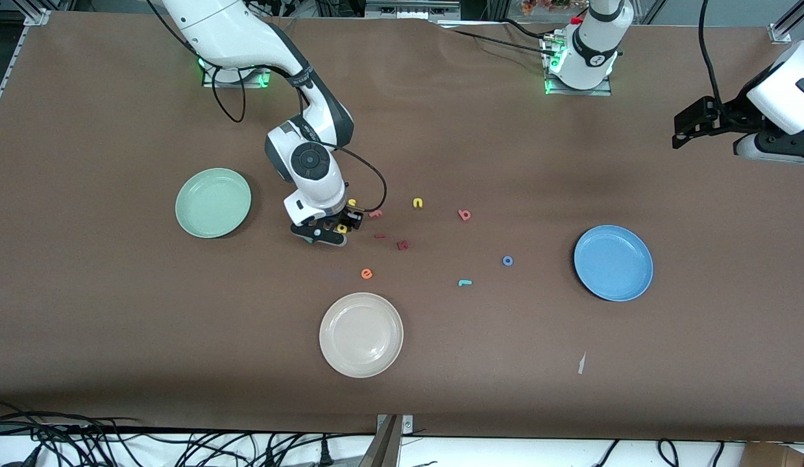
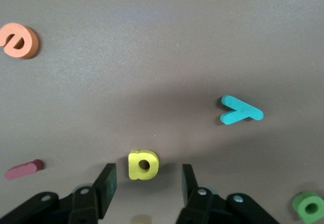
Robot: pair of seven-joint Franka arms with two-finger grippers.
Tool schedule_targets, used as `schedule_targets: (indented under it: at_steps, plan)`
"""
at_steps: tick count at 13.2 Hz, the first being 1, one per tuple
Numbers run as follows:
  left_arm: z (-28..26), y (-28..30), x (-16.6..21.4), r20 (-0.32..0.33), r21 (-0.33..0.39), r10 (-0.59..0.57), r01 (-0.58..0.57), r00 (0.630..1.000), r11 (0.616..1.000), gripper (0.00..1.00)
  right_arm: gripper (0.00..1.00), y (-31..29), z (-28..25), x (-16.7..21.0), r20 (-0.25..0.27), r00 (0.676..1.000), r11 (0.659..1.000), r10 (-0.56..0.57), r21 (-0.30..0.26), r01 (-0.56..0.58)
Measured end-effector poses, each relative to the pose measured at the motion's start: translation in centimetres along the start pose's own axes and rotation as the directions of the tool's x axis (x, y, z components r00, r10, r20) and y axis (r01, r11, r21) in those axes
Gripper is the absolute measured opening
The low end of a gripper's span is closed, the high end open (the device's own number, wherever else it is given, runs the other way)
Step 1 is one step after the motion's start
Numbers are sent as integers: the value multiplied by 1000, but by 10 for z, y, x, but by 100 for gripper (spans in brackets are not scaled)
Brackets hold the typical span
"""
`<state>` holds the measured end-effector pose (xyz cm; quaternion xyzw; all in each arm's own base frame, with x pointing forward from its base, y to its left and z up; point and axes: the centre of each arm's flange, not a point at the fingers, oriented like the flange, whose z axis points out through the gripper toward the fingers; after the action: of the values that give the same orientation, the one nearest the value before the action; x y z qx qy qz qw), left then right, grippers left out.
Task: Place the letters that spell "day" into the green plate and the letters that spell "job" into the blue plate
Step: 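Grasp the yellow letter with the right gripper while the left gripper moves out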
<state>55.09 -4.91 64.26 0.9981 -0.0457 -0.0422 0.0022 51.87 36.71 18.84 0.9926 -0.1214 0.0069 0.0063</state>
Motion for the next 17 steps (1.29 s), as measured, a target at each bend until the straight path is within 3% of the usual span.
schedule_targets:
  at_steps: [5, 7, 8, 13, 17]
  plan:
    - [0, 0, 0, 0, 0, 1, -1, 1000, 1000, 100, 58, -2, 12, -4, 0, 1000, 1000, -3, 3, 3]
    - [0, 0, 0, 0, 0, -1, 1, 1000, 1000, 100, 34, -4, 11, -4, -4, 1000, 1000, -5, 9, 5]
    - [0, -2, 0, 0, 0, -4, 4, 1000, 1000, 100, 27, -4, 11, -4, -5, 1000, 1000, -4, 10, 4]
    - [2, -4, 1, 5, -1, -8, 8, 1000, 1000, 100, 27, 3, -6, 9, -17, 1000, 1000, 11, -8, -11]
    - [57, 29, 20, 98, -3, 55, -55, 994, 998, 100, 27, 36, -60, 29, 22, 1000, 994, 2, -111, 1]
